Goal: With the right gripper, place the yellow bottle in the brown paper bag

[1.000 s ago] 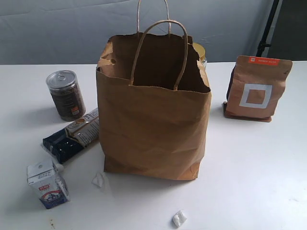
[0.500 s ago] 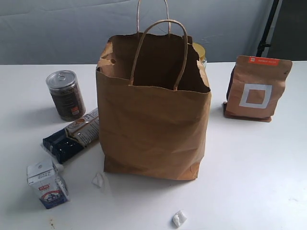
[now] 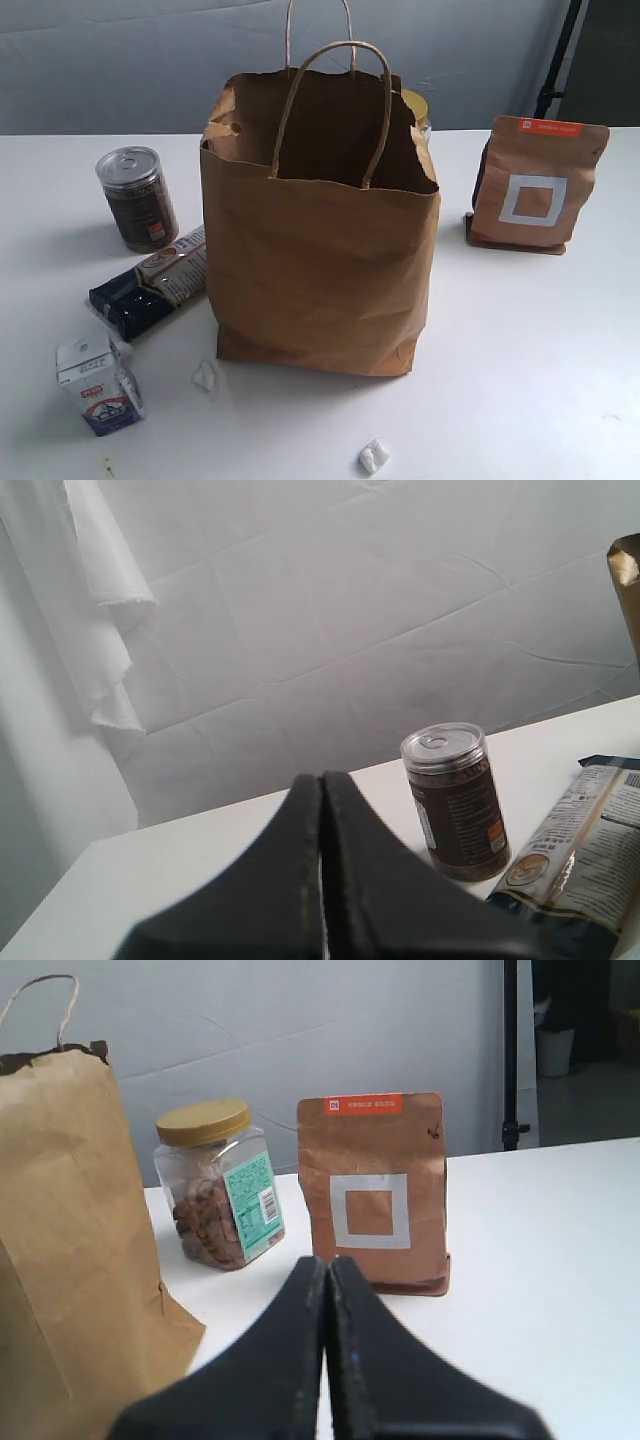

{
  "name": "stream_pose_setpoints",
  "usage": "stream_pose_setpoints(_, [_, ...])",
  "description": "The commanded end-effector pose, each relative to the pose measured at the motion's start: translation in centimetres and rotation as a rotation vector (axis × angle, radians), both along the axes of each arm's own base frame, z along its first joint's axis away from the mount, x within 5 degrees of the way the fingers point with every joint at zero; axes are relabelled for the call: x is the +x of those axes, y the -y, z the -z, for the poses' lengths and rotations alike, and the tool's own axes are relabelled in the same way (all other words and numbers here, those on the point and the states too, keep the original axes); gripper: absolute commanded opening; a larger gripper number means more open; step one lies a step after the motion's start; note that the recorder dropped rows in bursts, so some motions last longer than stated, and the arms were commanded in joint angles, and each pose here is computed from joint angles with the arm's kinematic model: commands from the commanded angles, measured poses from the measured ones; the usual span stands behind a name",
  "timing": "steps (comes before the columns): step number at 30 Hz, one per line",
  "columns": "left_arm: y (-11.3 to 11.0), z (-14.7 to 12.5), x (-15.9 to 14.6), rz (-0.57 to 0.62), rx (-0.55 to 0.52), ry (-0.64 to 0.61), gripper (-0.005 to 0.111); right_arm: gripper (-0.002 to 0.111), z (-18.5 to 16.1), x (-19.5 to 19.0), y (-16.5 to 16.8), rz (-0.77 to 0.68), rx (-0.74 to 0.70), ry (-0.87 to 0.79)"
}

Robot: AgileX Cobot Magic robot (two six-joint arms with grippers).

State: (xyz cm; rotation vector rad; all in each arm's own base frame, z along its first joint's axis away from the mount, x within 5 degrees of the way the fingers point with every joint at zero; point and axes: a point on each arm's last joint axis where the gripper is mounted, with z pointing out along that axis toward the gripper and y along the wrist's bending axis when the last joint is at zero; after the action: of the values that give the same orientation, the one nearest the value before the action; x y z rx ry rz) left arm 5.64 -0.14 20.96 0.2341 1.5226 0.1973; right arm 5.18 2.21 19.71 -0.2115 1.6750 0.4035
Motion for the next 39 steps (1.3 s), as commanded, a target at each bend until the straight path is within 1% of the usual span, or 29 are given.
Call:
stream_pose_setpoints(1, [0.03, 0.09, 0.0, 0.005, -0.008, 0.003, 0.0, 0.0, -0.11, 0.03, 0.09, -0.004, -0.172, 0.095])
stream_pose_setpoints(3, [0.03, 0.09, 0.0, 0.005, -0.008, 0.003, 0.0, 0.0, -0.11, 0.03, 0.09, -0.007, -0.199, 0.106])
stream_pose_setpoints(5, [0.03, 0.09, 0.0, 0.005, -0.008, 0.003, 0.0, 0.0, -0.09, 0.01, 0.06, -0.008, -0.177, 0.095])
stream_pose_setpoints(27, [0.03, 0.09, 0.0, 0.005, -0.008, 0.003, 0.0, 0.0, -0.09, 0.01, 0.06, -0.009, -0.179, 0.096])
stream_pose_setpoints(33, [0.03, 0.09, 0.0, 0.005, -0.008, 0.003, 0.0, 0.0, -0.13, 0.02, 0.06, 0.001, -0.074, 0.058])
stream_pose_setpoints(39, [0.03, 0.09, 0.0, 0.005, -0.008, 0.003, 0.0, 0.0, -0.09, 0.02, 0.08, 0.002, -0.09, 0.06])
